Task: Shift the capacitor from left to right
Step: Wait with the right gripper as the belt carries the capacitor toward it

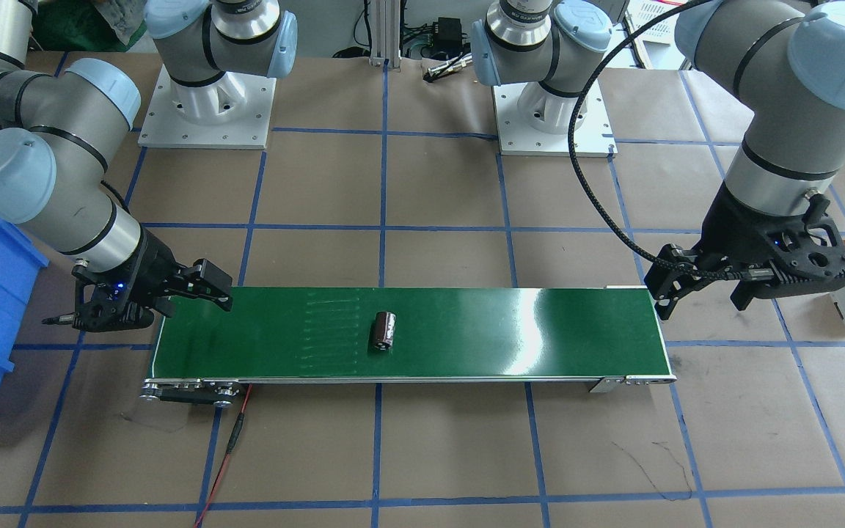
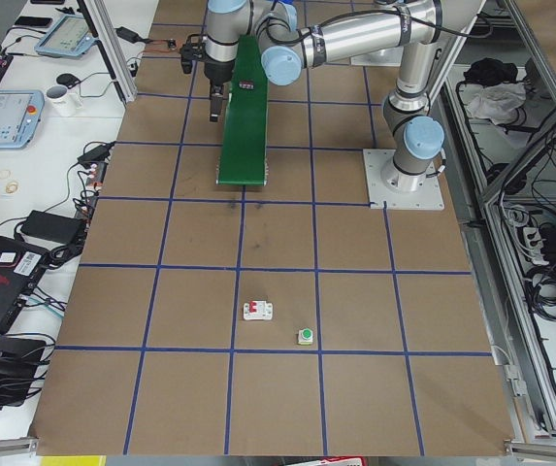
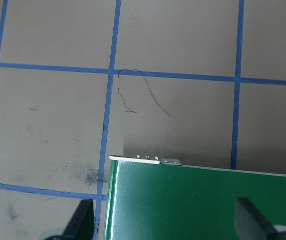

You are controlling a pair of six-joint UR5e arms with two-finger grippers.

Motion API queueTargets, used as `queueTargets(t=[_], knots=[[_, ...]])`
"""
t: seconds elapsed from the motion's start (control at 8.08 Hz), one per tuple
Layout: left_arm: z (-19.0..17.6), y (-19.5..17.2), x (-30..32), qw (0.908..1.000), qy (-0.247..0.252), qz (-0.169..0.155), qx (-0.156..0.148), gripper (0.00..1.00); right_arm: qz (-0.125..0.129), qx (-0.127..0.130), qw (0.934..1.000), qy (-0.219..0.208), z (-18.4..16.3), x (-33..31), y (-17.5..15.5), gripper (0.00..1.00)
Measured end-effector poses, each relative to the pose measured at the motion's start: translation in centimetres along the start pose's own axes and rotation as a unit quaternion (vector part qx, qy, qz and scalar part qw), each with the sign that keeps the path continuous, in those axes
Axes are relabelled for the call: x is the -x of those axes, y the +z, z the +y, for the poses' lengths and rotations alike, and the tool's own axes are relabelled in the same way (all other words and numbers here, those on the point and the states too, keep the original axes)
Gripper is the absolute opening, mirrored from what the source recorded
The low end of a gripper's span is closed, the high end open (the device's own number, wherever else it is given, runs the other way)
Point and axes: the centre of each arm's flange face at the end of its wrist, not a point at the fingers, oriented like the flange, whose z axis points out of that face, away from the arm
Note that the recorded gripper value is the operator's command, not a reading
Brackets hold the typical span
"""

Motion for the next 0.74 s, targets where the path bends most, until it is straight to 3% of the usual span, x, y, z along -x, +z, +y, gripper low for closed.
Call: queueTargets(t=[0.37,0.74], knots=[[0.0,0.0,0.0,1.0,0.0,0.001,0.0,1.0,-0.003,-0.003,1.0,0.004,0.0,-0.1,1.6,1.0],[0.0,0.0,0.0,1.0,0.0,0.0,0.0,1.0,-0.043,-0.004,0.9989,0.017,0.0,0.8,2.3,1.0]])
